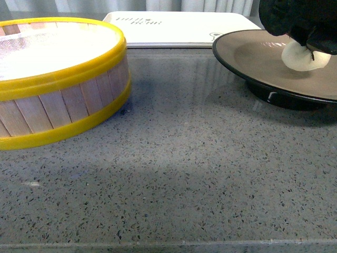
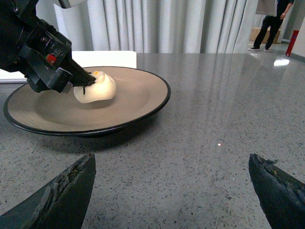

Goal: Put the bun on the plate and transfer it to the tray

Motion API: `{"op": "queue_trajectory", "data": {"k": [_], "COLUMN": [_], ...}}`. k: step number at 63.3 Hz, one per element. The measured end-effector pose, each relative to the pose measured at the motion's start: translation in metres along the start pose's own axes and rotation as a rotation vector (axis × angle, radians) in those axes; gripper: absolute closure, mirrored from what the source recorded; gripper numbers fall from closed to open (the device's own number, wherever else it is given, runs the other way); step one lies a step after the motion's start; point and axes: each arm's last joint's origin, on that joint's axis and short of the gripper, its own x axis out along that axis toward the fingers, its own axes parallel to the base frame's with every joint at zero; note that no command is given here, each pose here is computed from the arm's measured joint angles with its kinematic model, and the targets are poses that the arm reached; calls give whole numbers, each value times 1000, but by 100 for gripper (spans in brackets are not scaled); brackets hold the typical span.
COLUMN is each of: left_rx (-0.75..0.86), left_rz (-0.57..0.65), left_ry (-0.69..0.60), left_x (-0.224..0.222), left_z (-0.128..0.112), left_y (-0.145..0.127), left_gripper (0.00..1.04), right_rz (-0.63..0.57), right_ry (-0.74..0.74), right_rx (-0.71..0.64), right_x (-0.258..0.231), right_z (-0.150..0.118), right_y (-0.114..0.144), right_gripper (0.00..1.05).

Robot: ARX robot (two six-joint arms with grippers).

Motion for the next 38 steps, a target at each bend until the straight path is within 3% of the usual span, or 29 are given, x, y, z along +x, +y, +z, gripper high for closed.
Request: {"op": "queue_trajectory", "data": {"k": [35, 38], "left_rx": [5, 5], "left_rz": [45, 43], "left_ry": [23, 25], "left_x": [8, 8], "left_z": [-10, -10], "left_y": [2, 2], "left_gripper": [101, 96], "right_rz": [0, 0], "right_ry": [0, 0], "right_rx": [0, 0], "right_x": [0, 0], "right_z": [0, 0], "right_y": [0, 0], "right_gripper": [9, 9]}}
